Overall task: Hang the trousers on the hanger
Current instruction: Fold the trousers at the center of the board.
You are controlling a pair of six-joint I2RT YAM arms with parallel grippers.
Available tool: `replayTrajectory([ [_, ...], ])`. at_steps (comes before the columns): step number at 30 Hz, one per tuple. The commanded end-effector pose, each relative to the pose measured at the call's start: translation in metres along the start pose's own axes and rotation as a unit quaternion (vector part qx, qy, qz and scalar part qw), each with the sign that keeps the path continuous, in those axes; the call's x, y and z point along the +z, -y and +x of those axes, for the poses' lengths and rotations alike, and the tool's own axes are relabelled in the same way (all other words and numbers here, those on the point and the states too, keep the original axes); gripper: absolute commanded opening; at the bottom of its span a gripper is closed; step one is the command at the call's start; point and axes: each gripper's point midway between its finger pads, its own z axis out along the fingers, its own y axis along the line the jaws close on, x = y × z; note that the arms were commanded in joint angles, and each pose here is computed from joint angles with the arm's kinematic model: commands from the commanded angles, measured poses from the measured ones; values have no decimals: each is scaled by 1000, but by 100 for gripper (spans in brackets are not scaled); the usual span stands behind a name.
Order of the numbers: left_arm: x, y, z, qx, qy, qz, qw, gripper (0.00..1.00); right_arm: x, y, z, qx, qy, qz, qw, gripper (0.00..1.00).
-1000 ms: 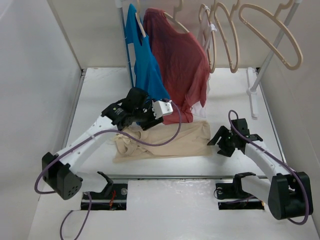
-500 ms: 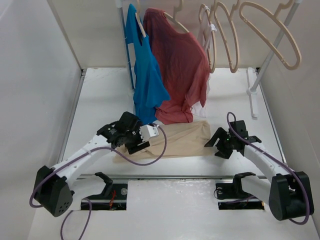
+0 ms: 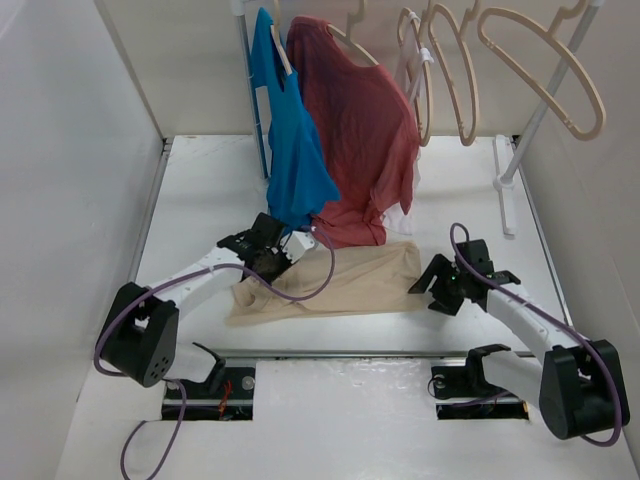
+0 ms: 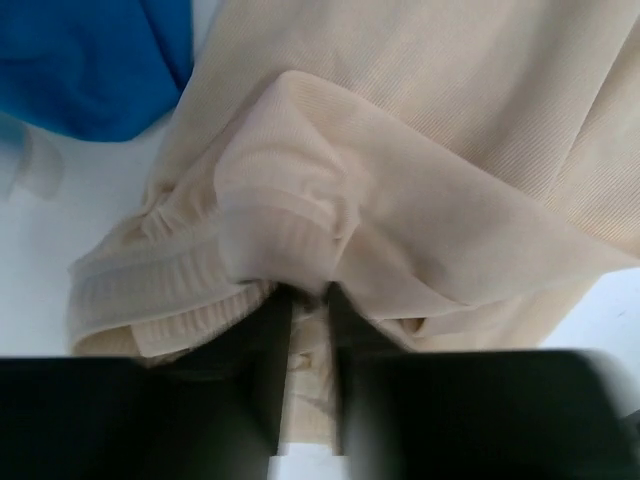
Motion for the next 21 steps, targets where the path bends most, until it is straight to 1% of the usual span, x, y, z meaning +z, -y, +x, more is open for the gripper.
replayTrajectory([
  [1,-6,0,-10,-9,26,0,1000,5,4,-7,-13,-8,25,-4,1000,72],
  [2,-8,1,-9,-9,25,0,1000,0,6,-6,-13,-7,23,-2,1000,69],
  [3,-12,0,-8,-13,27,2,1000,0,7,-5,-12,-6,19,2,1000,65],
  [4,-21,-2,-4,-14,27,-2,1000,0,10,-4,-12,-5,16,5,1000,59],
  [6,-34,-6,0,-11,31,-9,999,0,10,-5,-13,-5,16,5,1000,50],
  [7,-49,-9,0,8,46,-21,999,0,12,-4,-12,-4,13,9,1000,45],
  [8,-58,-6,12,15,30,-16,999,0,12,-4,-12,-4,13,9,1000,35],
  [10,-75,-3,23,50,22,-18,998,0,12,0,-12,-7,13,17,1000,25],
  [11,-88,-1,30,68,30,-26,997,0,12,0,-12,-7,13,17,1000,17],
  [12,-91,8,54,105,-5,-8,994,0,10,-2,-13,-9,17,12,1000,13],
  [13,-93,13,66,124,-17,1,992,0,9,-2,-12,-9,16,13,1000,9],
  [14,-99,14,78,143,-27,-9,989,0,8,2,-11,-7,15,22,1000,6],
  [15,-100,17,93,161,-49,-5,986,0,7,-1,-14,-8,19,18,1000,3],
  [16,-96,18,110,175,-75,-7,982,0,5,0,-12,-7,17,20,1000,3],
  [18,-99,11,123,204,-95,-26,974,0,1,2,-15,-3,22,27,999,3],
  [19,-98,10,128,219,-105,-22,970,0,-1,-4,-20,-5,29,20,999,1],
  [21,-100,10,134,257,-119,-13,959,0,-4,0,-17,-4,27,28,999,1],
])
